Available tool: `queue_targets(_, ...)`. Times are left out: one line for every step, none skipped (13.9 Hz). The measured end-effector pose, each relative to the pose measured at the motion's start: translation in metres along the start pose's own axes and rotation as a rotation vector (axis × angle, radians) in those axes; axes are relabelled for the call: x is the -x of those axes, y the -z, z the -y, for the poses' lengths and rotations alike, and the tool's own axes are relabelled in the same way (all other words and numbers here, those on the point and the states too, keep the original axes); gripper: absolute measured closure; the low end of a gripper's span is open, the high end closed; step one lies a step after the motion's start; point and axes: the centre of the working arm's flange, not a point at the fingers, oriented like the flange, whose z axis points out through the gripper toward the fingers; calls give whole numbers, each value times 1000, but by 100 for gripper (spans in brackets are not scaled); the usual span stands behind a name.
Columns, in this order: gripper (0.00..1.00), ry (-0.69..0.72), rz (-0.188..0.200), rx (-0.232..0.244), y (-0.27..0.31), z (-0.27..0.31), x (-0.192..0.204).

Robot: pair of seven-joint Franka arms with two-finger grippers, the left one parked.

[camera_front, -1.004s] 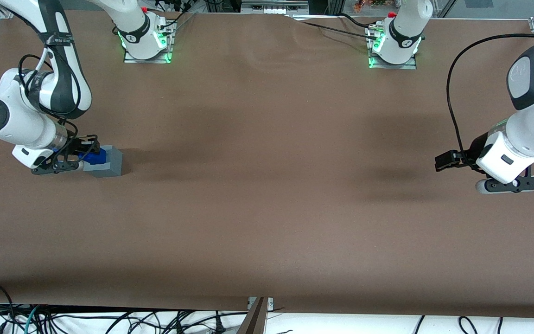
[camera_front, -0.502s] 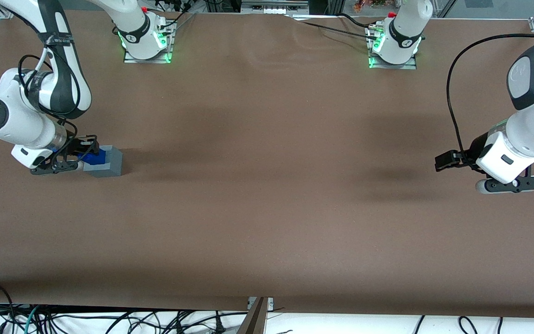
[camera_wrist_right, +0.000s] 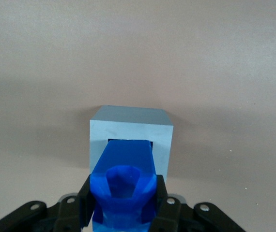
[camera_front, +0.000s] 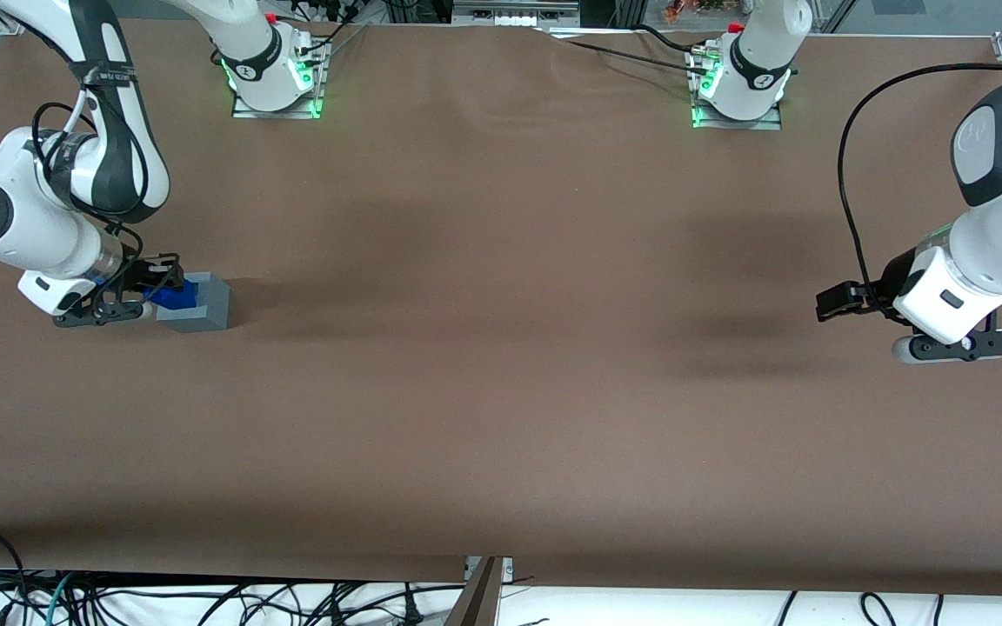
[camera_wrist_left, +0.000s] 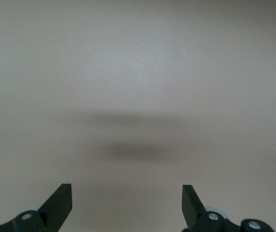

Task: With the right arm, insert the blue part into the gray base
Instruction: 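Lower the blue part into the gray base's hole and press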

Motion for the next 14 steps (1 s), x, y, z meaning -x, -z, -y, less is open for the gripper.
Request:
queue_targets(50, 0, 1, 0, -1, 0, 0)
queue_targets(50, 0, 2, 0, -1, 0, 1)
queue_targets(50, -1, 2, 0, -2, 0, 1)
queue_targets(50, -1, 2, 0, -2, 0, 1)
queue_targets(50, -2, 1, 0, -2, 0, 1)
queue_targets(50, -2, 0, 0, -2, 0, 1)
queue_targets(50, -2, -2, 1, -2, 0, 1)
queue_targets(50, -3, -4, 1, -2, 0, 0)
queue_targets(50, -3, -6, 2, -1, 0, 0)
queue_targets(50, -3, -8, 2, -1, 0, 0)
queue_targets(50, -4, -8, 3, -1, -1, 0)
queue_targets(50, -4, -9, 3, -1, -1, 0)
queue_targets(50, -6, -9, 3, -2, -1, 0)
queue_targets(50, -10, -9, 3, -2, -1, 0)
